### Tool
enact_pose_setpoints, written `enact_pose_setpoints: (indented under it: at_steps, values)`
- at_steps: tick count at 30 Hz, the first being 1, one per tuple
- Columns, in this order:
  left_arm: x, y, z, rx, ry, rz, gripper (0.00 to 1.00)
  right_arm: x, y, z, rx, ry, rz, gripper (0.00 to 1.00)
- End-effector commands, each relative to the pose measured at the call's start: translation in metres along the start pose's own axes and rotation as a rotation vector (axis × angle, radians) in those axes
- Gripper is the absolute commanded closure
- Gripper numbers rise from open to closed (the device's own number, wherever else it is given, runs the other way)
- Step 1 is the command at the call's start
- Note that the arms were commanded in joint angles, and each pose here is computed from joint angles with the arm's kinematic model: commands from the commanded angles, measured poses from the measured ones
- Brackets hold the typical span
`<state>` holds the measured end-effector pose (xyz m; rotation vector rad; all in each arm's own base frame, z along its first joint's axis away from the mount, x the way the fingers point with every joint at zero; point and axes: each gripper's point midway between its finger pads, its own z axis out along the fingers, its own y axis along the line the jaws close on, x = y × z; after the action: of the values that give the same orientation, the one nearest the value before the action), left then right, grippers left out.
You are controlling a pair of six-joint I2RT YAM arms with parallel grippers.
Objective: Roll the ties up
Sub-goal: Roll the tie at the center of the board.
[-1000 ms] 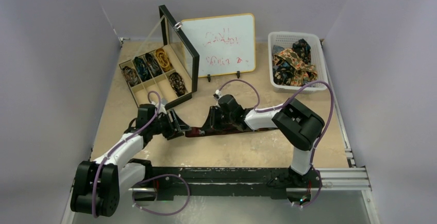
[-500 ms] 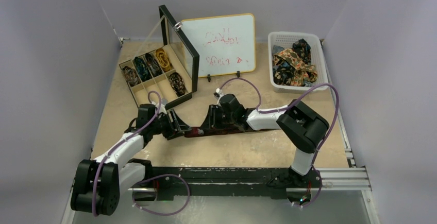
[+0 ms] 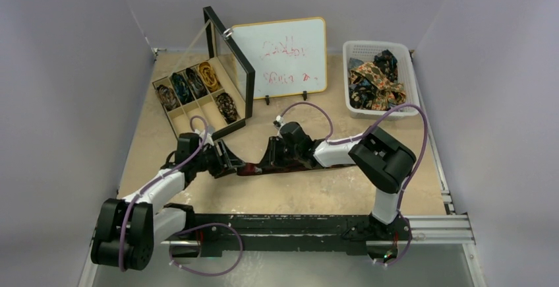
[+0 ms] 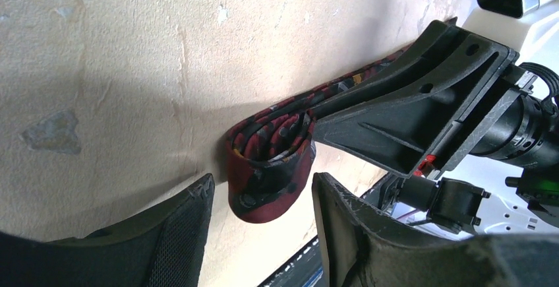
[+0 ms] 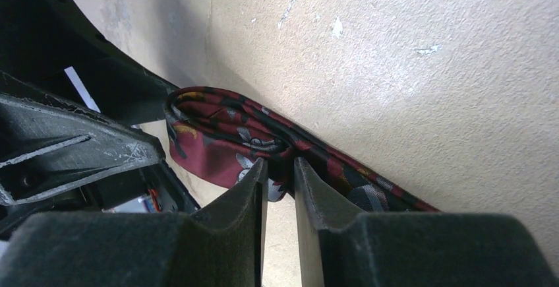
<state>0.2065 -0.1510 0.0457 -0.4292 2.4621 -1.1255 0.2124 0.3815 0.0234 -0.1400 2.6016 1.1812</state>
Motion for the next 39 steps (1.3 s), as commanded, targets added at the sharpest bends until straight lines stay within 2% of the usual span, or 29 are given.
enact_pose_setpoints:
  at_steps: [1, 7, 11, 16, 23, 27, 30, 34, 37, 39]
  values:
    - [-0.003, -0.006, 0.003, 0.053, -0.015, 0.067, 0.46, 0.005, -0.017, 0.006, 0.058, 0.012, 0.007, 0.78]
    - [0.003, -0.002, 0.005, 0.06, 0.001, 0.054, 0.5, 0.008, -0.022, 0.007, 0.073, 0.013, 0.01, 0.8]
    - [0.005, 0.003, 0.008, 0.04, 0.003, -0.003, 0.52, 0.007, -0.021, 0.006, 0.068, 0.01, 0.005, 0.8]
    - [0.006, 0.002, 0.014, 0.071, 0.0, -0.08, 0.66, 0.011, -0.023, 0.007, 0.07, 0.021, 0.007, 0.81]
    - [0.009, 0.0, 0.014, 0.097, 0.012, -0.065, 0.85, 0.009, -0.018, 0.007, 0.052, 0.023, 0.007, 0.81]
    - [0.003, 0.006, 0.012, 0.038, -0.017, -0.054, 0.99, 0.004, -0.013, 0.003, 0.048, 0.008, -0.005, 0.8]
    - [-0.004, 0.008, 0.007, -0.013, -0.037, -0.029, 1.0, -0.003, -0.004, -0.004, 0.033, -0.021, -0.035, 0.72]
    - [-0.005, 0.014, 0.003, -0.078, -0.039, -0.026, 1.0, -0.024, 0.016, -0.023, -0.011, -0.134, -0.081, 0.62]
    - [-0.009, 0.012, 0.0, -0.085, -0.05, -0.01, 1.0, -0.031, 0.032, -0.03, -0.058, -0.164, -0.103, 0.62]
    - [-0.012, 0.011, -0.002, -0.097, -0.058, 0.001, 1.0, -0.028, 0.034, -0.026, -0.07, -0.139, -0.105, 0.67]
